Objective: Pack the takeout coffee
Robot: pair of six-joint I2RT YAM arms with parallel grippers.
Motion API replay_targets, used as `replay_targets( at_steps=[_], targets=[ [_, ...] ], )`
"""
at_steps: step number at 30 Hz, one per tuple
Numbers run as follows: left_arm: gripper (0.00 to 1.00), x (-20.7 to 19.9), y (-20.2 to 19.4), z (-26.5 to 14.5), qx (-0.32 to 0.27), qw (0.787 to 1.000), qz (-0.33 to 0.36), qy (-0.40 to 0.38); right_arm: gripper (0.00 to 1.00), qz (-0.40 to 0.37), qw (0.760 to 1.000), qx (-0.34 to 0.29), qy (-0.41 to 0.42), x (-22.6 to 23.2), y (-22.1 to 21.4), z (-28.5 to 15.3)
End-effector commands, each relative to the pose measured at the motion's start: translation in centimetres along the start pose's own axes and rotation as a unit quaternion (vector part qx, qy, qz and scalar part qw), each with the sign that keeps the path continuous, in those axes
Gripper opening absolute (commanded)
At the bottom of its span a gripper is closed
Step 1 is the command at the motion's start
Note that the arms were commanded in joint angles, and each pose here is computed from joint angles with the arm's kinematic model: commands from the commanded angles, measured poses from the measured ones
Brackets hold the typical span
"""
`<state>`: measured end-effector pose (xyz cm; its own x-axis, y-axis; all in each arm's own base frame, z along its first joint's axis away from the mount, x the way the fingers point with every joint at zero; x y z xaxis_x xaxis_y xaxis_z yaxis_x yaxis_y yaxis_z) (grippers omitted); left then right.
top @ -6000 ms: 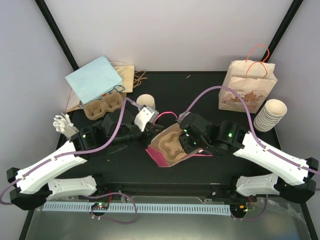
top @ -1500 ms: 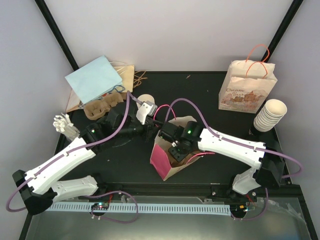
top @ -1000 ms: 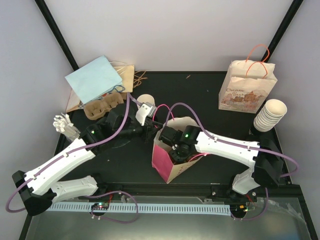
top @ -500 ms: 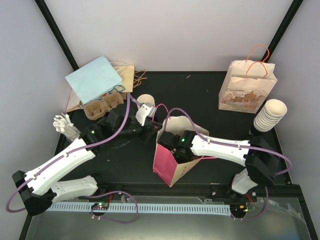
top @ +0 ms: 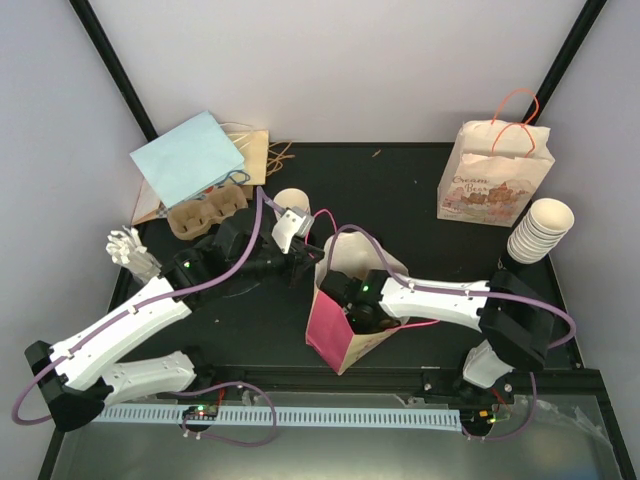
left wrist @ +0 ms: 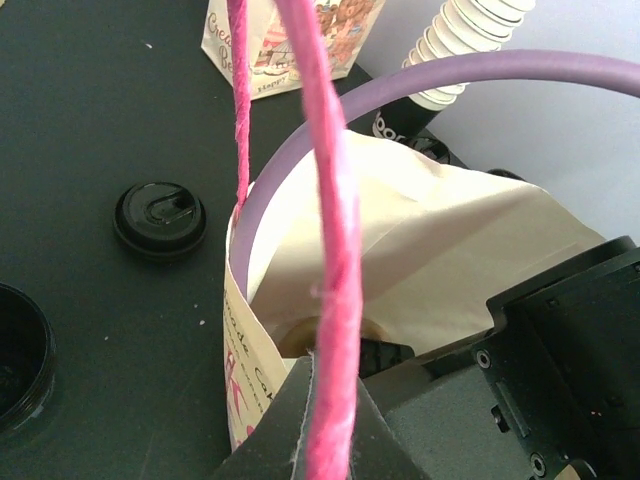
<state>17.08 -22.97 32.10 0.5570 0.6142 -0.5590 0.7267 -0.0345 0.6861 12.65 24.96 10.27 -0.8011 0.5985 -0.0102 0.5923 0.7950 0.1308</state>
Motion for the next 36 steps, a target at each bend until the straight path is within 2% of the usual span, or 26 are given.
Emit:
replay_targets(
  at_steps=[1,16,22,23,26,28,31,36],
  targets=[
    [0.01,-1.1,1.0,-1.1,-0.026,0.999,0.019,-0.029,0.30,0.010,1.000,0.026,0.005,0.3,-0.8,2.1],
    [0.01,-1.1,0.8,-1.1,-0.026,0.999,0.021,-0.033,0.33,0.031,0.998,0.010,-0.049,0.1,-1.2,4.2],
    [0.01,-1.1,0.8,-1.2,-0.026,0.999,0.024,-0.033,0.35,0.030,0.997,-0.006,-0.075,-0.2,-0.7,2.4],
    [0.02,-1.1,0.8,-1.2,-0.026,0.999,0.025,-0.033,0.38,0.031,0.996,-0.014,-0.078,-0.3,-0.4,1.7],
    [0.02,-1.1,0.7,-1.2,-0.025,0.999,0.026,-0.034,0.73,0.031,0.995,-0.034,-0.086,-0.6,-0.1,-0.3],
    [0.02,-1.2,0.7,-1.3,-0.025,0.999,0.028,-0.036,0.89,0.031,0.995,-0.049,-0.085,-0.7,0.2,-1.8],
    [0.01,-1.2,0.6,-1.2,-0.022,0.999,0.029,-0.037,0.99,0.027,0.995,-0.056,-0.084,-0.7,0.4,-3.5],
    [0.02,-1.1,0.6,-1.0,-0.019,0.999,0.031,-0.036,1.00,0.025,0.993,-0.073,-0.086,-0.8,0.8,-6.2]
  ],
)
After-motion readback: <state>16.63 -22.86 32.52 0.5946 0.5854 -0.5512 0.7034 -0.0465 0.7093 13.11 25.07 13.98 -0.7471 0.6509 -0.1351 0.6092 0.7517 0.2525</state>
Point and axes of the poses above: each gripper's point midway between its finger pads, its own z axis out along the fingers, its own x axis along the line the jaws close on, y = z × x, the point moved 6 cm from there along -z, back along the fingers, and after that the axes turned 12 degrees about -z, right-handed, at the moved point
